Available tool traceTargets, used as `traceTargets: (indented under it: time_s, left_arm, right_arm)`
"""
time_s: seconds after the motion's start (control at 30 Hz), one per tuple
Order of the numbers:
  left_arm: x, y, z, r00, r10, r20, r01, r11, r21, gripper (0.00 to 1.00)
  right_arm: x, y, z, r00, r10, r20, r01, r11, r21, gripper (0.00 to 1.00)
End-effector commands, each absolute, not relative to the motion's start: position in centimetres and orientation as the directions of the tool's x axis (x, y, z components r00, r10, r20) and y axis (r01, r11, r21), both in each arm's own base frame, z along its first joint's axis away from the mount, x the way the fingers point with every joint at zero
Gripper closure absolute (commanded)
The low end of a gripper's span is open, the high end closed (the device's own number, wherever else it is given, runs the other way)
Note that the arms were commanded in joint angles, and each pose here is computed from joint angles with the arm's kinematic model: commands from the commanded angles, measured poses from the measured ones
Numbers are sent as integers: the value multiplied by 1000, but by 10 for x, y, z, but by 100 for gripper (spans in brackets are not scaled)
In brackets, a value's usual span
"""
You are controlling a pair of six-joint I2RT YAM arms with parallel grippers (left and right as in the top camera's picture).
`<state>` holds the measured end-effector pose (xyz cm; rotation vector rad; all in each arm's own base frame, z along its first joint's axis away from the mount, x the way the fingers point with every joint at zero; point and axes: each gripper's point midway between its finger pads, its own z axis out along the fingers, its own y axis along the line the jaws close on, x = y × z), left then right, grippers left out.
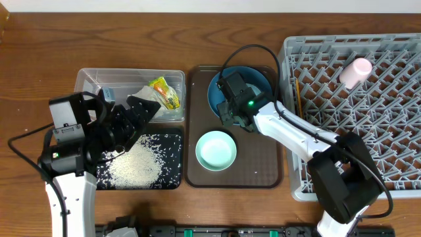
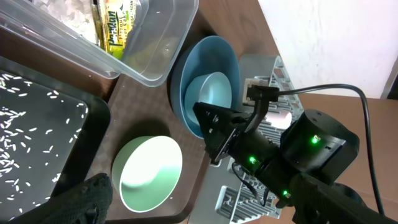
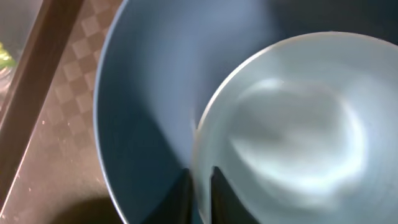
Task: Sort waste into correct bins and load items into the dishwasher rack
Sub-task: 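Move the right gripper to the blue bowls and grasp the light-blue bowl rim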
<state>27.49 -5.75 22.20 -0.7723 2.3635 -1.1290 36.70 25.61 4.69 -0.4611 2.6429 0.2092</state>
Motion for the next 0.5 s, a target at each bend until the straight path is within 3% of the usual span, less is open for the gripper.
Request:
traceTargets:
  time_s: [0.0,0.2,0.33,0.47]
  left_arm:
    - [276,-57,226,-769,-623,-146,-279,531,-800,6]
    - [276,-57,226,-769,-623,-146,-279,531,-800,6]
    - [276,-57,226,-769,-623,-146,-279,531,-800,6]
    - [276,-57,226,-769,-623,-146,-279,531,-800,6]
  right_arm:
    - [366,257,44,-846,-293,-446,-351,935,51,91]
    - [363,254,42,-852,-298,-429,-350,936,44,86]
    - [363,254,42,-852,-298,-430,-350,936,45,99]
    - [365,255,45,-848,-295,-440,-350,936,48,99]
